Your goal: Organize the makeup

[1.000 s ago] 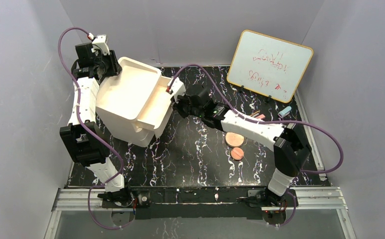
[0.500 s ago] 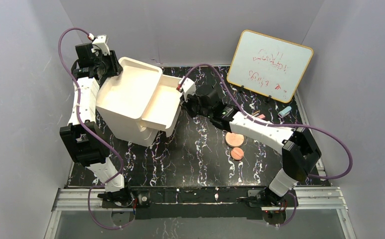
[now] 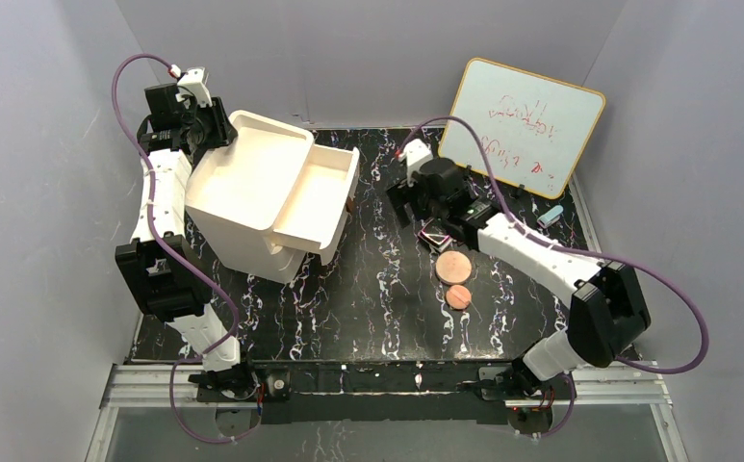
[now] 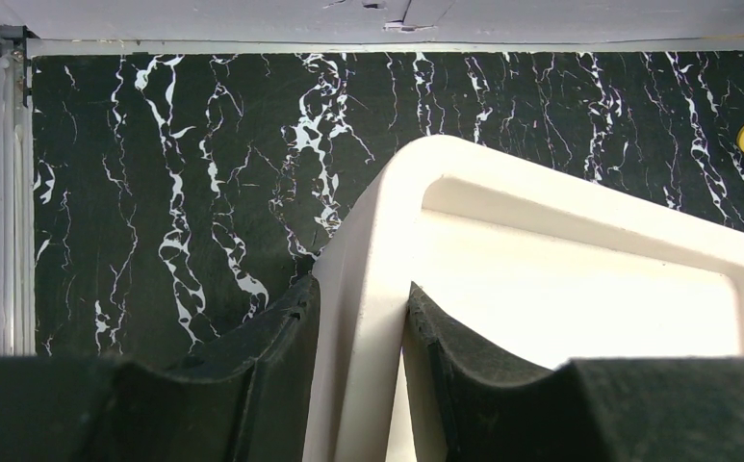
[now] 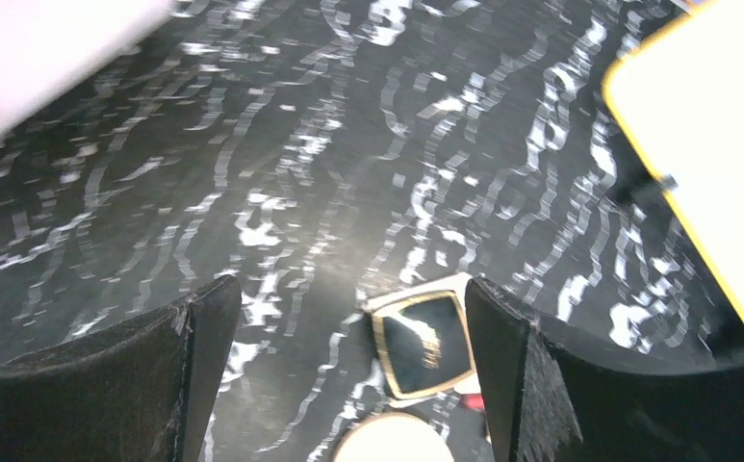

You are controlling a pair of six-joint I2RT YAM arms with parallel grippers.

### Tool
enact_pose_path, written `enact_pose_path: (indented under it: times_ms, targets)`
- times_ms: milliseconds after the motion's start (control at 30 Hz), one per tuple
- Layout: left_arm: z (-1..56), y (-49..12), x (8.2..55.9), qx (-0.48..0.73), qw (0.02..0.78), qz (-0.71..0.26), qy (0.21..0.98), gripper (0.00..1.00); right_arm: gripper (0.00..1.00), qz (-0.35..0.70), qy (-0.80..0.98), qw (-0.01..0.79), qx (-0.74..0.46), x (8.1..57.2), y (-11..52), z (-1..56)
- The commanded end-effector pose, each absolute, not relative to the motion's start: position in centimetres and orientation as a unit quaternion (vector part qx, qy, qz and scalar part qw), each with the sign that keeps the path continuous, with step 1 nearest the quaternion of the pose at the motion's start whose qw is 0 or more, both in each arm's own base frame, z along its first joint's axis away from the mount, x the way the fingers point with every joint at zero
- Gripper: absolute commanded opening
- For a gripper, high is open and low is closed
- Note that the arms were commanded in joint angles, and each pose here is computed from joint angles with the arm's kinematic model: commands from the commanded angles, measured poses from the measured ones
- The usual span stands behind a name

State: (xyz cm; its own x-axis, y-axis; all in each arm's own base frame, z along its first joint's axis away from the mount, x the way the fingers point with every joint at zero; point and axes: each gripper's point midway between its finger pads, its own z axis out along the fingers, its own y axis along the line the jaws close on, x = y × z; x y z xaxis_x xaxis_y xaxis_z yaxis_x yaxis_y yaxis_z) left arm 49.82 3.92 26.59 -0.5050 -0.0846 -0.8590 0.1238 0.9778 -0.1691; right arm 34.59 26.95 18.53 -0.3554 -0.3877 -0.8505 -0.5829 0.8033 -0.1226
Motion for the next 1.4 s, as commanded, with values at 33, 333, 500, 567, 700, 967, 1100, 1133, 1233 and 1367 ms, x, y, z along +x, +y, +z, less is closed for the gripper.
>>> enact_pose_path:
  times_ms: [33, 333, 500, 567, 700, 967, 1100, 1133, 1233, 1367]
  targets:
    - [26.2, 4.3, 48.9, 0.0, 0.484, -0.11, 0.868, 0.34, 0.95, 0.035, 0.864, 0.456, -0.212, 37.3, 19.9, 16.9]
    - [25.9, 4.0, 49.2, 0.002, 0.482, -0.119, 0.868, 0.34, 0.94, 0.036, 0.921, 0.317, -0.222, 37.4, 19.0, 9.7]
    - [26.0, 4.0, 49.1, 0.001, 0.482, -0.119, 0.868, 0.34, 0.97, 0.054, 0.928, 0.283, -0.235, 36.9, 19.8, 7.7]
    - [25.9, 4.0, 49.1, 0.001, 0.481, -0.119, 0.869, 0.34, 0.98, 0.049, 0.929, 0.283, -0.234, 36.9, 19.7, 7.5]
    - [25.8, 4.0, 49.1, 0.002, 0.481, -0.12, 0.869, 0.34, 0.98, 0.027, 0.93, 0.275, -0.244, 37.1, 19.0, 6.8]
    - [26.0, 3.8, 49.1, 0.004, 0.482, -0.125, 0.867, 0.35, 0.98, 0.006, 0.935, 0.259, -0.241, 37.4, 18.5, 4.9]
    - [26.0, 3.7, 49.0, 0.005, 0.481, -0.126, 0.868, 0.34, 0.98, 0.004, 0.938, 0.252, -0.239, 37.8, 18.2, 4.2]
    - [26.0, 3.7, 49.0, 0.005, 0.482, -0.125, 0.867, 0.35, 0.97, 0.005, 0.939, 0.25, -0.238, 37.9, 18.2, 4.0]
    - [26.1, 3.7, 49.0, 0.005, 0.482, -0.126, 0.867, 0.35, 0.89, 0.009, 0.939, 0.251, -0.233, 38.1, 18.3, 4.1]
    - [26.1, 3.7, 49.0, 0.005, 0.482, -0.126, 0.867, 0.34, 0.8, 0.009, 0.94, 0.252, -0.23, 38.1, 18.3, 4.4]
